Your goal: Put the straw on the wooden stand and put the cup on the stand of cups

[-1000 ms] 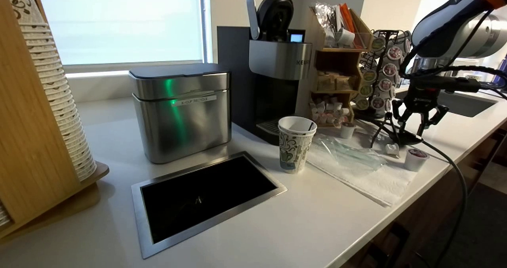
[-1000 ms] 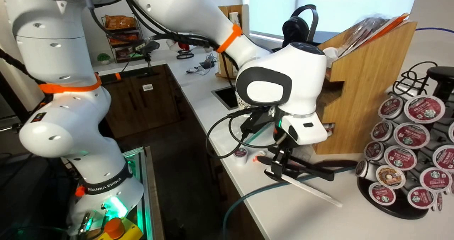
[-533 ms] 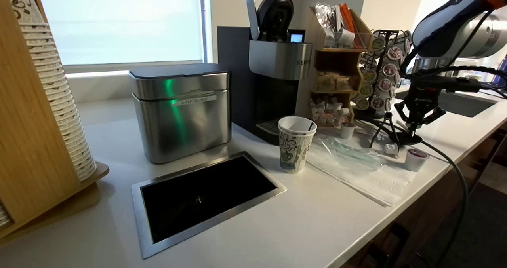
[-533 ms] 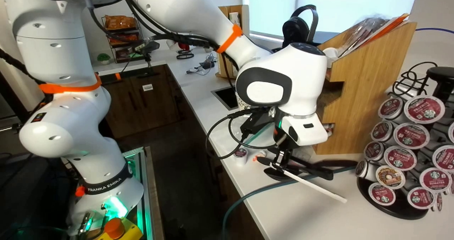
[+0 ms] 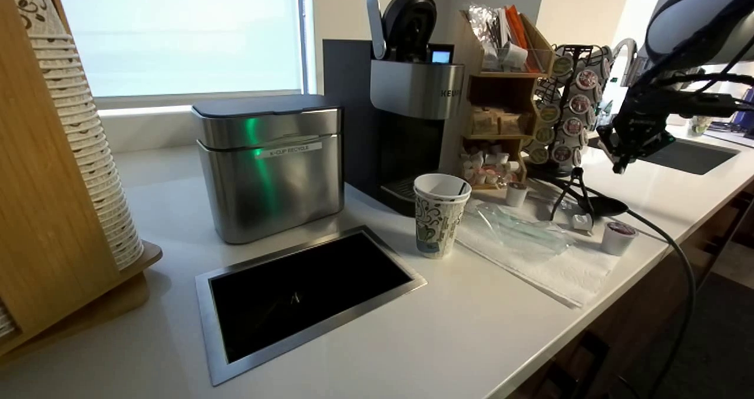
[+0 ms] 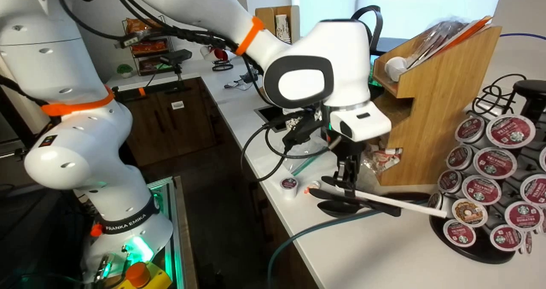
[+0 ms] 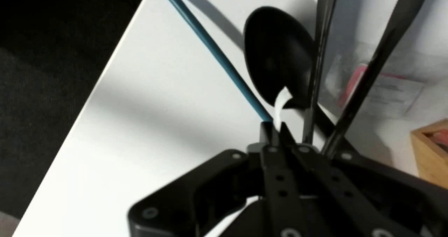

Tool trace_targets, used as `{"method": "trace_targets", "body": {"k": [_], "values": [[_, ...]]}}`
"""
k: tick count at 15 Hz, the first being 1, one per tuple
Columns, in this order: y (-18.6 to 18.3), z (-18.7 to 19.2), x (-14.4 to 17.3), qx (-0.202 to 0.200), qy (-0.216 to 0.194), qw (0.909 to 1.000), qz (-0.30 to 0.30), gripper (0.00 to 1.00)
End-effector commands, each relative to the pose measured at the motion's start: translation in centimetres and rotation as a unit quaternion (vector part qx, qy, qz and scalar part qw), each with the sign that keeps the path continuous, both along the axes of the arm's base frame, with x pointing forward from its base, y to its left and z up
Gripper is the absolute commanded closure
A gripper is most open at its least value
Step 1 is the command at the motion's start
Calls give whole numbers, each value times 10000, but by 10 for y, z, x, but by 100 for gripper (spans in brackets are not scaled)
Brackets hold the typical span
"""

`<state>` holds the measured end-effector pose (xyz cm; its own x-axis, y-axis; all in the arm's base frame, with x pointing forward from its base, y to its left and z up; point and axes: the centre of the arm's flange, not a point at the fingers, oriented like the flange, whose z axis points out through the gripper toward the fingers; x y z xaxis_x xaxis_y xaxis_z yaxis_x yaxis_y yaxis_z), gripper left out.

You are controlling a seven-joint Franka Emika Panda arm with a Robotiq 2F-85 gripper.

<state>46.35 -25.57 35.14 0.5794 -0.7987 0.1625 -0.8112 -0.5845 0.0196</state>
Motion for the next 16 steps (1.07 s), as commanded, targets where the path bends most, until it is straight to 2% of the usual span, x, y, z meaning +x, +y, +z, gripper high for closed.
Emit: {"method": "trace_targets", "body": {"k": [1,5,8,10,11,12,16], "values": [[50,42,-38,-479,-469,9976,195,99],[92,71,-50,-1041,-1111,9876,381,99],[110,92,-56,-1544,-1755,9684,867,99],[112,114,-59,-1790,-2262,9540,814,99],[109,124,-59,-1745,-2255,9559,706,99],[106,117,-44,-1619,-2061,9610,880,98],[103,132,-51,-1752,-2188,9566,799,98]]}}
